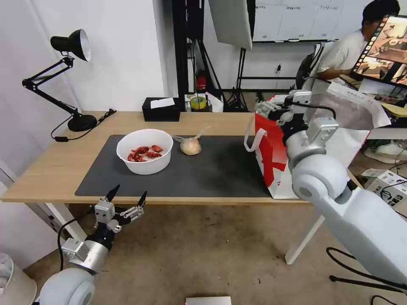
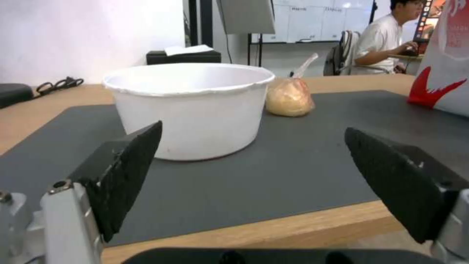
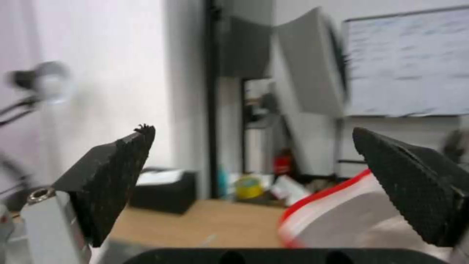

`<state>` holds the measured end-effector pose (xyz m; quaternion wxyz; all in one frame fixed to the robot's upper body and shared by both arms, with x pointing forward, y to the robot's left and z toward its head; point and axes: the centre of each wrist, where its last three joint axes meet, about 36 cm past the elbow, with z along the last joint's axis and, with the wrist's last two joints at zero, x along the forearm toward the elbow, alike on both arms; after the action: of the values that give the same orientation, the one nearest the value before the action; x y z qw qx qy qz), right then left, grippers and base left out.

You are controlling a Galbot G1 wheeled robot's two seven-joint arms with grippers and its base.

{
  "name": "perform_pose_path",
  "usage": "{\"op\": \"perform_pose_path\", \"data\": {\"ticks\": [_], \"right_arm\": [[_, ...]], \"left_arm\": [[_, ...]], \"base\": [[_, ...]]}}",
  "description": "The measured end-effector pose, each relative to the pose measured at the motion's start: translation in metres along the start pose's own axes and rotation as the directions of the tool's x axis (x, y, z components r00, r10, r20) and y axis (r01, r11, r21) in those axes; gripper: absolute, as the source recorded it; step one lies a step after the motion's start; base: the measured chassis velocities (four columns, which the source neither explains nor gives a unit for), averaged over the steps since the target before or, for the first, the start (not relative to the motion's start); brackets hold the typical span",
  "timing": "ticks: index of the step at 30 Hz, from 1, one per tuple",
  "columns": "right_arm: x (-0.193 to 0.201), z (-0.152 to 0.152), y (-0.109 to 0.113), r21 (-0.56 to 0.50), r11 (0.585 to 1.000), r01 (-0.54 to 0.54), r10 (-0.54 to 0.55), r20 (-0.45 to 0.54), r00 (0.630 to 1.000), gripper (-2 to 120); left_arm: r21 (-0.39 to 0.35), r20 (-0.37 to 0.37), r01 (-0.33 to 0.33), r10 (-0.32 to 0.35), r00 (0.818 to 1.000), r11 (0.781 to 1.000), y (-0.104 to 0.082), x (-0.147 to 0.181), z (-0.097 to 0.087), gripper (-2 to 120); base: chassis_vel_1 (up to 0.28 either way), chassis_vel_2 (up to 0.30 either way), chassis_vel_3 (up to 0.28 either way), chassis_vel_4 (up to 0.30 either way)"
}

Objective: Pick up the trash from the table and place it into the takeout bag.

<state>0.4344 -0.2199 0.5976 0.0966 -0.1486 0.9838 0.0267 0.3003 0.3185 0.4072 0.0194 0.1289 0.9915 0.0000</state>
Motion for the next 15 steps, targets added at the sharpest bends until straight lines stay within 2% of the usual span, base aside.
{"op": "perform_pose_path", "data": {"ticks": [3, 7, 15], "right_arm": [[0.026, 0.008, 0.001, -0.045, 0.990, 0.133, -0.134, -0.036, 0.990, 100], [0.051, 0.018, 0.002, -0.076, 0.979, 0.189, -0.195, -0.069, 0.978, 100], [0.090, 0.046, 0.007, -0.097, 0.980, 0.175, -0.185, -0.109, 0.977, 100]], "left_arm": [[0.001, 0.003, 0.000, 0.000, 1.000, 1.000, 0.000, 0.000, -0.001, 100], [0.001, 0.005, -0.001, 0.001, 1.000, 1.000, -0.001, 0.000, -0.001, 100], [0.003, 0.007, -0.006, 0.006, 1.000, 1.000, -0.001, 0.000, -0.001, 100]], "base": [[0.000, 0.000, 0.000, 0.000], [0.000, 0.000, 0.000, 0.000], [0.000, 0.000, 0.000, 0.000]]}}
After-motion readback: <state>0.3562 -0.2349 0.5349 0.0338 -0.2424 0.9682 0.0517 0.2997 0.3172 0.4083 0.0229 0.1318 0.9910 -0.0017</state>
